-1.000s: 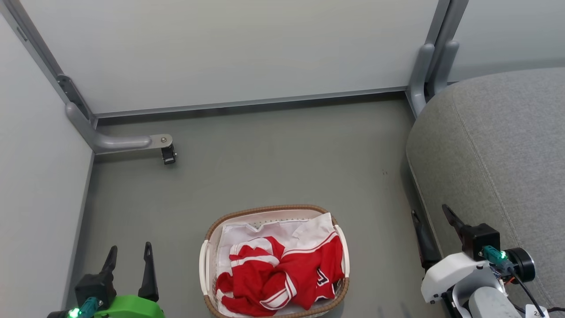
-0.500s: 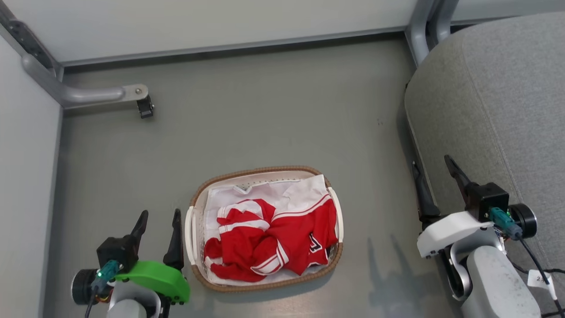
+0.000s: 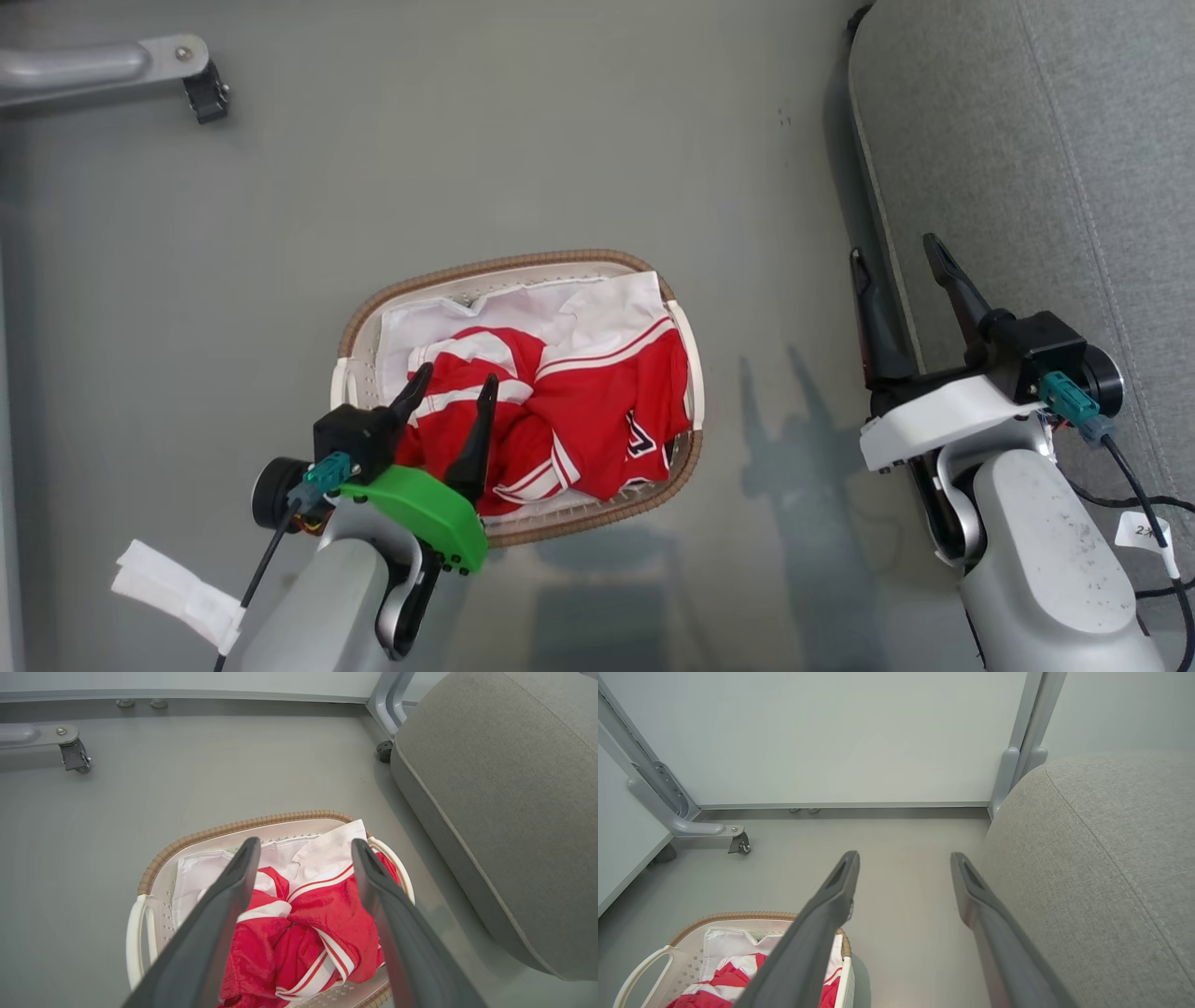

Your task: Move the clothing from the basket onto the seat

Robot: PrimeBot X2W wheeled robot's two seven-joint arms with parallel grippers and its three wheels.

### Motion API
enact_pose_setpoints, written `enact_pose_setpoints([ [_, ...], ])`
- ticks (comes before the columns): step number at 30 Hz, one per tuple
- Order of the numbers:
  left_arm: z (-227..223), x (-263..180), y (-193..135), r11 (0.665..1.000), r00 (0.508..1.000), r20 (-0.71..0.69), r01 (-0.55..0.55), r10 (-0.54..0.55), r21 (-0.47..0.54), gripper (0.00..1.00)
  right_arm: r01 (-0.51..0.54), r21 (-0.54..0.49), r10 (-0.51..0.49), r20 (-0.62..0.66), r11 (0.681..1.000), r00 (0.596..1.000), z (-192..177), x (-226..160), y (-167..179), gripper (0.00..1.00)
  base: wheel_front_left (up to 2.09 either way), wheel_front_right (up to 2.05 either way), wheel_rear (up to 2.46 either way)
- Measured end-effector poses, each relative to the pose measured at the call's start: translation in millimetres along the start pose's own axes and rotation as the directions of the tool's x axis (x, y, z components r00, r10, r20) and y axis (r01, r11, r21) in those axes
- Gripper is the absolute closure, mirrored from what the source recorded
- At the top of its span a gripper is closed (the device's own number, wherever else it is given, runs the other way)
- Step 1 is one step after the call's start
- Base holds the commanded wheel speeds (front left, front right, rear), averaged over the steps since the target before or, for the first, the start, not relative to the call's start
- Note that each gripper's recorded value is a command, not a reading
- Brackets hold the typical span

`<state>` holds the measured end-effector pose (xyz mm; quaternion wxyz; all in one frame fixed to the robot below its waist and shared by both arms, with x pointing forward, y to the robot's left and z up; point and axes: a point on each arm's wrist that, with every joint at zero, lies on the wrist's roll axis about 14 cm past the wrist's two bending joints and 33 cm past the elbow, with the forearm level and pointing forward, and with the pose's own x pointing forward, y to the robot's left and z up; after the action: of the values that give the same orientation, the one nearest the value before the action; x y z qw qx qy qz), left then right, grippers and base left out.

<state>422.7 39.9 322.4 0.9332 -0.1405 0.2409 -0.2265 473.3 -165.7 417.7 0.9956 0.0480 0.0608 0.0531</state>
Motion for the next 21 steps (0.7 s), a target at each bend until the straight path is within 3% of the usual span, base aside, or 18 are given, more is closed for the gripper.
enact_pose_setpoints([
  [7, -42.3, 27.3, -26.4, 0.991, 0.983, -0.134, 0.122, -0.128, -0.050, 0.00, -0.024, 0.000, 0.024, -0.022, 1.000, 0.999, -16.8, 16.1, 2.9, 0.00, 0.00, 0.00, 0.00],
  [11, -67.3, 35.7, -31.3, 0.983, 0.966, -0.205, 0.135, -0.159, -0.123, 0.00, -0.032, 0.015, 0.032, -0.038, 0.999, 0.999, -27.3, 21.6, 4.0, 0.00, 0.00, 0.00, 0.00],
  [21, -126.4, 46.5, -40.0, 0.966, 0.894, -0.373, 0.200, -0.247, -0.162, 0.00, 0.000, 0.023, 0.002, -0.110, 1.000, 0.994, -59.8, 19.1, -10.0, 0.00, 0.00, 0.00, 0.00],
])
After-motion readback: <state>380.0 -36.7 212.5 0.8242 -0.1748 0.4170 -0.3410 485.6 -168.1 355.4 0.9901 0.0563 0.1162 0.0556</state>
